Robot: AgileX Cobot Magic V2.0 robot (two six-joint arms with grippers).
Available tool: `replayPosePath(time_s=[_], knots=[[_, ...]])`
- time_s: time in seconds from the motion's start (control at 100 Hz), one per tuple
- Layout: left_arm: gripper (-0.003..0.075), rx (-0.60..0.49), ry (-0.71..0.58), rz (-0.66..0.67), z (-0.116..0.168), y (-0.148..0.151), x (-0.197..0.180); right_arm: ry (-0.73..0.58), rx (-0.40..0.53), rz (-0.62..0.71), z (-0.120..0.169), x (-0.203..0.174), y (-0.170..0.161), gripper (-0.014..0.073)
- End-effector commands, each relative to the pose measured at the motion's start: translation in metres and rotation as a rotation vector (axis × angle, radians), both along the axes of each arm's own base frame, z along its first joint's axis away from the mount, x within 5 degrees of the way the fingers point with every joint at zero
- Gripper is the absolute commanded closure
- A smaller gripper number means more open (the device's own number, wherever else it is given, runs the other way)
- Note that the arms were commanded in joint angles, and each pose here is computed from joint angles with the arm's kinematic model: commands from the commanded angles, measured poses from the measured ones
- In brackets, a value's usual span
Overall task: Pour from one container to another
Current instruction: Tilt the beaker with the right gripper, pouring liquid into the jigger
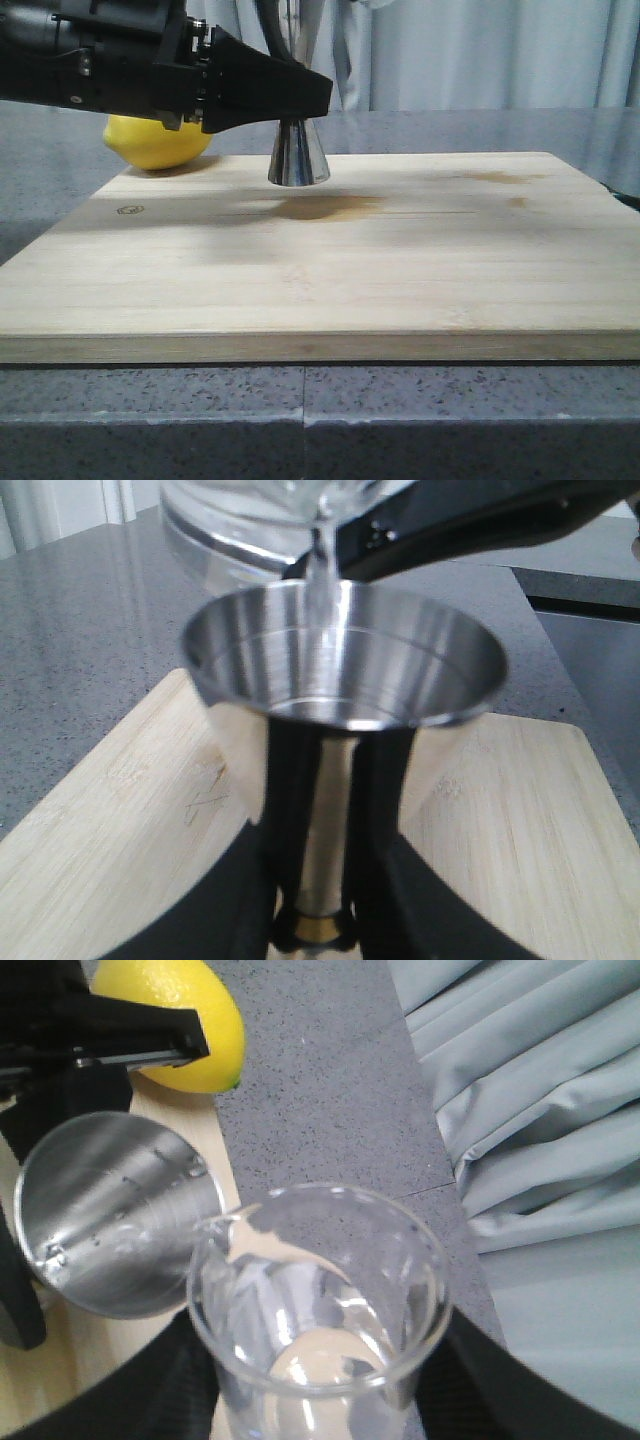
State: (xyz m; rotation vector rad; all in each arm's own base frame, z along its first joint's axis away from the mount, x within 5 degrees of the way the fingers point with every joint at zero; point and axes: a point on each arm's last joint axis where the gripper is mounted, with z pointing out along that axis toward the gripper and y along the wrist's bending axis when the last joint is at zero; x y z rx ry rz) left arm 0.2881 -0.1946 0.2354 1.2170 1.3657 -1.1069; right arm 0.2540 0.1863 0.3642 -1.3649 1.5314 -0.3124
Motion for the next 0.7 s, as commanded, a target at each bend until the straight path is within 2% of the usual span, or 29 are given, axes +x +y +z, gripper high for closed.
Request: replayPosePath(time_s=[0.0,0.69], knots=[[0.0606,-0.121,-0.039,-0.012,0.0275,-0.0033,-0.0028,-0.137,0.048,0.050,0.0287,-0.0054,0.0006,0.0316],[0.0606,-0.113,-0.039,-0.003,0.0268,-0.0032,-0.0020,-0.248,-0.071,0.109,0.0323,-0.0099,0.0074,0.0316]])
